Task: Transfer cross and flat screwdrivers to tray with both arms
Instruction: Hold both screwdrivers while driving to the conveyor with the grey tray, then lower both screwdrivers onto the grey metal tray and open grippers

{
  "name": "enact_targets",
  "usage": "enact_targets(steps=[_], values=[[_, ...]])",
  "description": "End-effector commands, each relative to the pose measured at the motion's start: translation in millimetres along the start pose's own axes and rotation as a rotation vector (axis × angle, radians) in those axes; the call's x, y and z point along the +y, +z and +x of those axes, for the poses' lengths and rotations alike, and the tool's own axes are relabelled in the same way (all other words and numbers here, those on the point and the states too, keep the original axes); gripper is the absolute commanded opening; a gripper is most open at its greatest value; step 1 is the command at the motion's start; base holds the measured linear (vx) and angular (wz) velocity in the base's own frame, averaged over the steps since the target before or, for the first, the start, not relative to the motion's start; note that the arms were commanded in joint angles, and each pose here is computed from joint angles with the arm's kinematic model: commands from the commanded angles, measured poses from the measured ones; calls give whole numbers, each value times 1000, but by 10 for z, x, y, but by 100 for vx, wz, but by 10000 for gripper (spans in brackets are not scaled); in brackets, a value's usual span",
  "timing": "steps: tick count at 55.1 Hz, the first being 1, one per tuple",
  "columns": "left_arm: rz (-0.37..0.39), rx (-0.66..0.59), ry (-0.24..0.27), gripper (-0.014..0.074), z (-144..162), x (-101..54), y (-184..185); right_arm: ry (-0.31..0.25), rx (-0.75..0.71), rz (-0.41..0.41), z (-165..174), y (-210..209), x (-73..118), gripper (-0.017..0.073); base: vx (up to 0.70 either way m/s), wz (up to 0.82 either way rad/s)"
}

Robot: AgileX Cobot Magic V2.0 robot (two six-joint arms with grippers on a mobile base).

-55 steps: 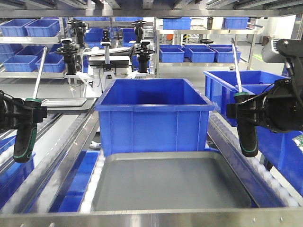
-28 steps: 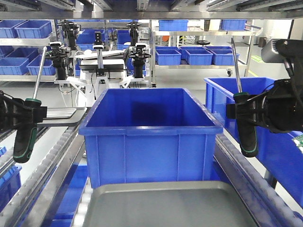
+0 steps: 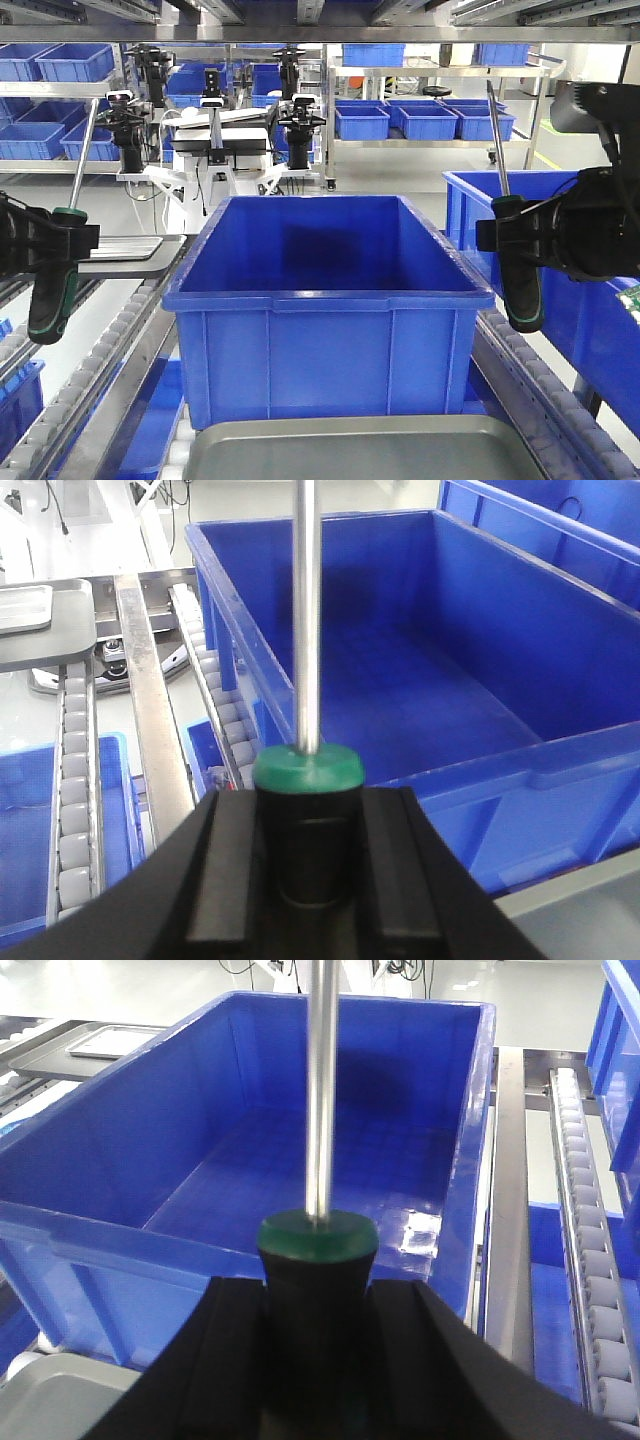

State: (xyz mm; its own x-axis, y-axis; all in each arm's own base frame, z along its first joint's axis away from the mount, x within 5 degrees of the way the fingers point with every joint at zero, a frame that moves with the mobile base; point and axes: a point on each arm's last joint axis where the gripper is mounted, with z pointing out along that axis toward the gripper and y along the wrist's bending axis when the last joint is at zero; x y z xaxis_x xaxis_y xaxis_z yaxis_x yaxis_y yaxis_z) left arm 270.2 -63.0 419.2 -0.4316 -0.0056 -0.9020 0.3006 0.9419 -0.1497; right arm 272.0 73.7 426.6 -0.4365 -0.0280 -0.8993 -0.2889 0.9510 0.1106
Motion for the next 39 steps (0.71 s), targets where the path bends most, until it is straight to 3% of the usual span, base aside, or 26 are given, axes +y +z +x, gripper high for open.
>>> enact_targets(steps=[1, 27, 35, 39], values=[[3, -142, -19, -6, -196, -43, -152, 0, -158, 1, -221, -198, 19, -8, 3, 0], [6, -143, -23, -6, -198, -45, -152, 0, -157, 1, -220, -198, 19, -8, 0, 0], [36, -155, -75, -6, -210, -69, -154, 18, -159, -11, -222, -199, 28, -8, 0, 0], [79, -138, -131, -6, -197, -106, -154, 42, -124, -33, -191, -195, 47, -8, 0, 0]])
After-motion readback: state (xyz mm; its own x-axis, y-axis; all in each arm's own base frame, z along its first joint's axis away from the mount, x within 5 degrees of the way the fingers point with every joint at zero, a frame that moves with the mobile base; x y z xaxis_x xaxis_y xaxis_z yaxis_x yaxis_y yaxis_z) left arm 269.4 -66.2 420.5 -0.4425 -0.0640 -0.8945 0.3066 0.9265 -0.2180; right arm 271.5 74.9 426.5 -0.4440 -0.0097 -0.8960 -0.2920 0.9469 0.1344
